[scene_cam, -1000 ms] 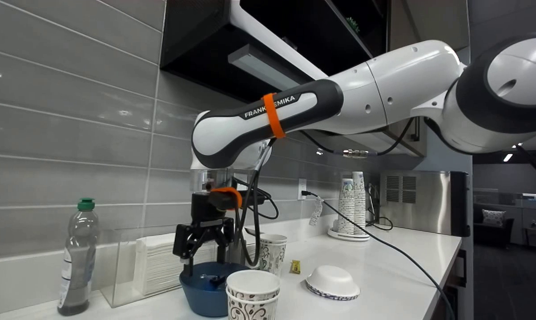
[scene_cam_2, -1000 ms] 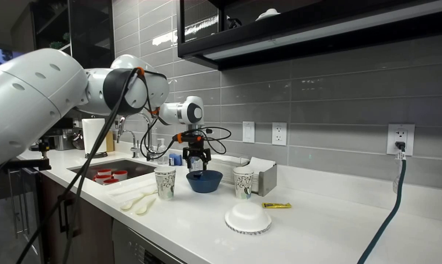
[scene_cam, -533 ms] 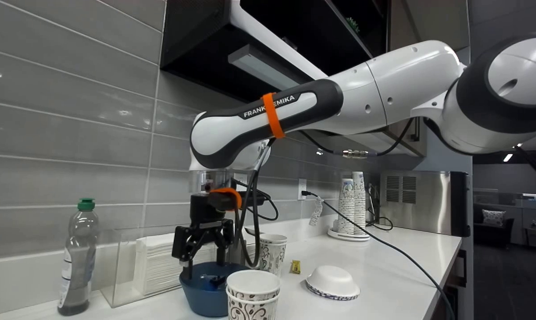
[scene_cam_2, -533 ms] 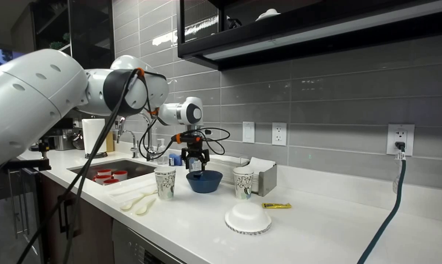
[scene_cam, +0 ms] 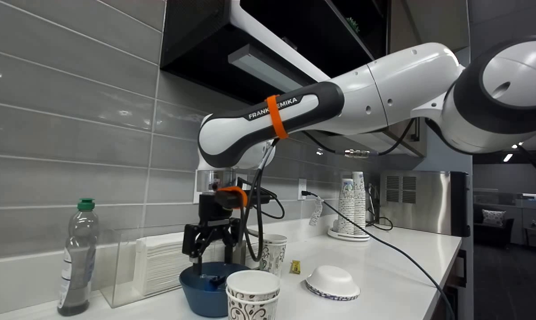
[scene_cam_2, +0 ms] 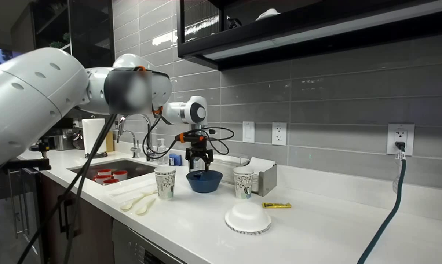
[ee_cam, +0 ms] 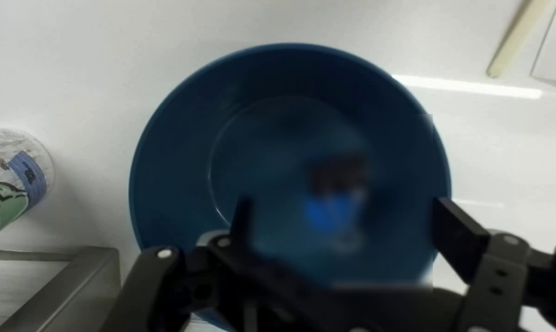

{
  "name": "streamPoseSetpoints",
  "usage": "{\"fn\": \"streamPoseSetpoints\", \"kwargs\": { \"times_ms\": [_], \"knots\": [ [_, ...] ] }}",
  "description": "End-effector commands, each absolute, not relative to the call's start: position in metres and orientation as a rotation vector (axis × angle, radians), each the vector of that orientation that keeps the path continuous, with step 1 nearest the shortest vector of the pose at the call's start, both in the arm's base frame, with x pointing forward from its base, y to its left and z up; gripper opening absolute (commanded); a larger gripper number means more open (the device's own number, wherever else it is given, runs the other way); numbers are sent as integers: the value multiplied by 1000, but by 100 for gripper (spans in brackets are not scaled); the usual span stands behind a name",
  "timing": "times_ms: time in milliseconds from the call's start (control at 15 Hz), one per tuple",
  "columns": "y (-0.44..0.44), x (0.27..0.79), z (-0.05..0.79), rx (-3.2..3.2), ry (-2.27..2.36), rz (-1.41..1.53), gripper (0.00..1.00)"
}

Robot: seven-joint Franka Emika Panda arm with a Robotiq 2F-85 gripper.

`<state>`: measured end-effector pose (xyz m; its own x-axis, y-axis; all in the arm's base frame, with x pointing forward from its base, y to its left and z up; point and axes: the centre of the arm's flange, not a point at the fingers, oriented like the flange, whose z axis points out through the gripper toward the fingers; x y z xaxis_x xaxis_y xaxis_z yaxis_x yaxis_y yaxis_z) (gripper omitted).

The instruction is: Pick up the black paper clip from the blue bowl and put it on the kitchen counter

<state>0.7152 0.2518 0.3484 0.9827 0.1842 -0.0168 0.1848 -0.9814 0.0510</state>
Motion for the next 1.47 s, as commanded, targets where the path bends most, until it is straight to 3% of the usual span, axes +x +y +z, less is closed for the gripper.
{"fn": "streamPoseSetpoints", "kwargs": {
  "times_ms": [0, 67, 267, 867, 1000, 1067, 1400],
  "knots": [
    [253, 705, 346, 3089, 261, -102, 88],
    [253, 703, 344, 3081, 252, -122, 81],
    [253, 699, 341, 3070, 236, -168, 82],
    [256, 705, 334, 3057, 237, -193, 67],
    [257, 704, 335, 3055, 238, -193, 58],
    [258, 704, 335, 3055, 243, -190, 44],
    [263, 703, 338, 3050, 254, -171, 11]
  ]
}}
